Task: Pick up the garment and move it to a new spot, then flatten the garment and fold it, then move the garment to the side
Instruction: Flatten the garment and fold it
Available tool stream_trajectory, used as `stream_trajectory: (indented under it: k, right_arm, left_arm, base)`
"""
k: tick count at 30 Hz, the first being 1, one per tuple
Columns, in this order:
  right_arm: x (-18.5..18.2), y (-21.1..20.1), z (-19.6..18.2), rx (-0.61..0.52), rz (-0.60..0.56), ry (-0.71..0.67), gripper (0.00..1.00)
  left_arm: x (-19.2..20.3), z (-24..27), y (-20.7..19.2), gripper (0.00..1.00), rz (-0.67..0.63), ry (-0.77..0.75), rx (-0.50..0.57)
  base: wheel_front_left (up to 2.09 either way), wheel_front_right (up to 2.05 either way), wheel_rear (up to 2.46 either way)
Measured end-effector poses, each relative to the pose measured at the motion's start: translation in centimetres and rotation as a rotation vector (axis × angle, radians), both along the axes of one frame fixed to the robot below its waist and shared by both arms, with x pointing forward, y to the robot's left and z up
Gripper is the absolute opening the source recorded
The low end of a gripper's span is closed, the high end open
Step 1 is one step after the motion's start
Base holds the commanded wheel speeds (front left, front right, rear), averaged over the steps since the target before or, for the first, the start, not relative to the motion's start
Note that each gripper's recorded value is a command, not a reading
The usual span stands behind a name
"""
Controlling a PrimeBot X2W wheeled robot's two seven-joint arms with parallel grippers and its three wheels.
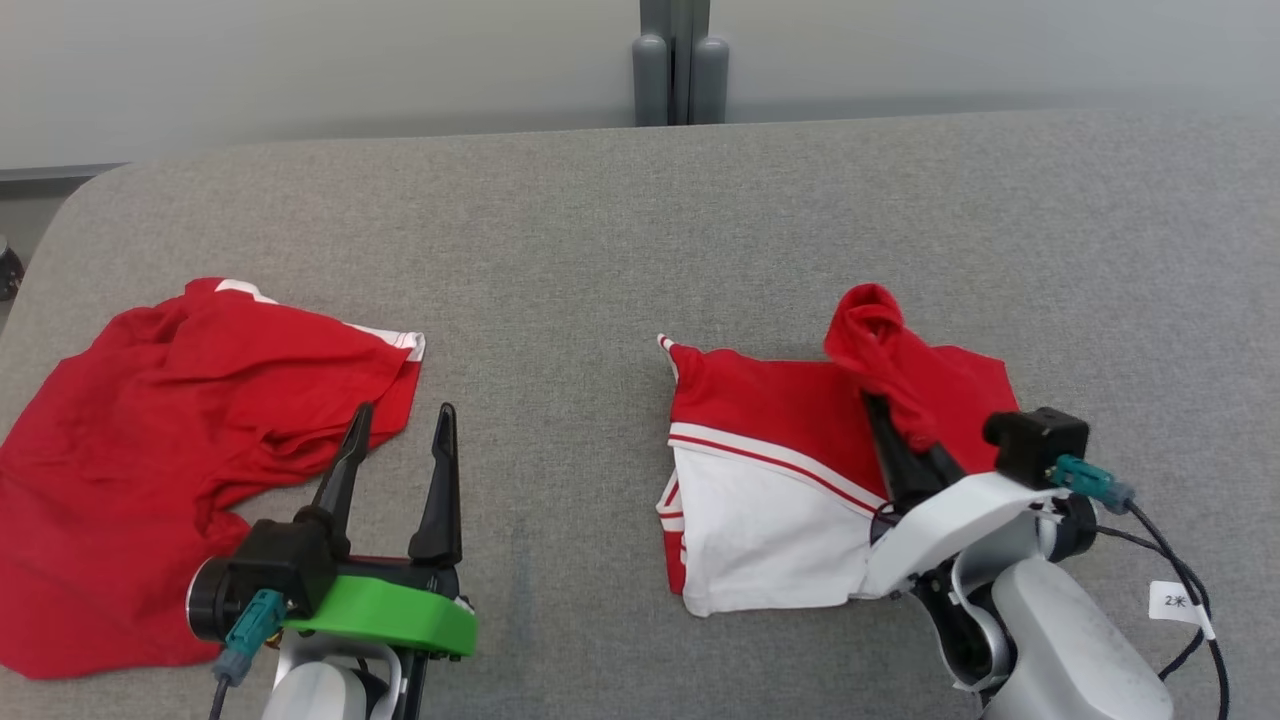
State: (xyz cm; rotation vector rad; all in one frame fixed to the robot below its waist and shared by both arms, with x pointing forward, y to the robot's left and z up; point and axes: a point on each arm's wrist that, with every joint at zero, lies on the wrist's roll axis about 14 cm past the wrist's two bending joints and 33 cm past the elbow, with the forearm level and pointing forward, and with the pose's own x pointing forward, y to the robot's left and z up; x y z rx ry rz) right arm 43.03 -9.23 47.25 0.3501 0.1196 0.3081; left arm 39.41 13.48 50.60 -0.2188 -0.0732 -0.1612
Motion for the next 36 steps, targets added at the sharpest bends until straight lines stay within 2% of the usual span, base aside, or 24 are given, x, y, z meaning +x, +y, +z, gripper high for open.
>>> stream_trajectory:
  k: [7, 23, 24, 25, 36]
  right_arm:
    - [-1.6, 5.0, -2.1, -0.017, 0.151, 0.067, 0.00]
    - [-3.5, 9.8, -5.6, -0.011, 0.294, 0.167, 0.00]
    - [-3.7, 10.1, -5.8, -0.016, 0.304, 0.173, 0.39]
    - [-3.9, 10.3, -5.9, -0.022, 0.318, 0.174, 1.00]
    - [-7.8, 15.4, -4.1, 0.076, 0.501, 0.191, 1.00]
  left_arm:
    - [-0.4, -0.6, 0.9, 1.00, 0.029, 0.020, -0.004]
    - [-1.0, -1.7, 2.2, 1.00, 0.074, 0.058, -0.011]
    - [-1.0, -1.8, 2.2, 1.00, 0.075, 0.060, -0.010]
    - [-1.0, -1.8, 2.3, 1.00, 0.075, 0.062, -0.010]
    - [-0.8, -2.0, 1.9, 1.00, 0.063, 0.066, -0.008]
  base:
    - [0.00, 0.00, 0.00]
    - [0.00, 0.00, 0.00]
    - [0.00, 0.00, 0.00]
    - [0.00, 0.00, 0.00]
    - [0.00, 0.00, 0.00]
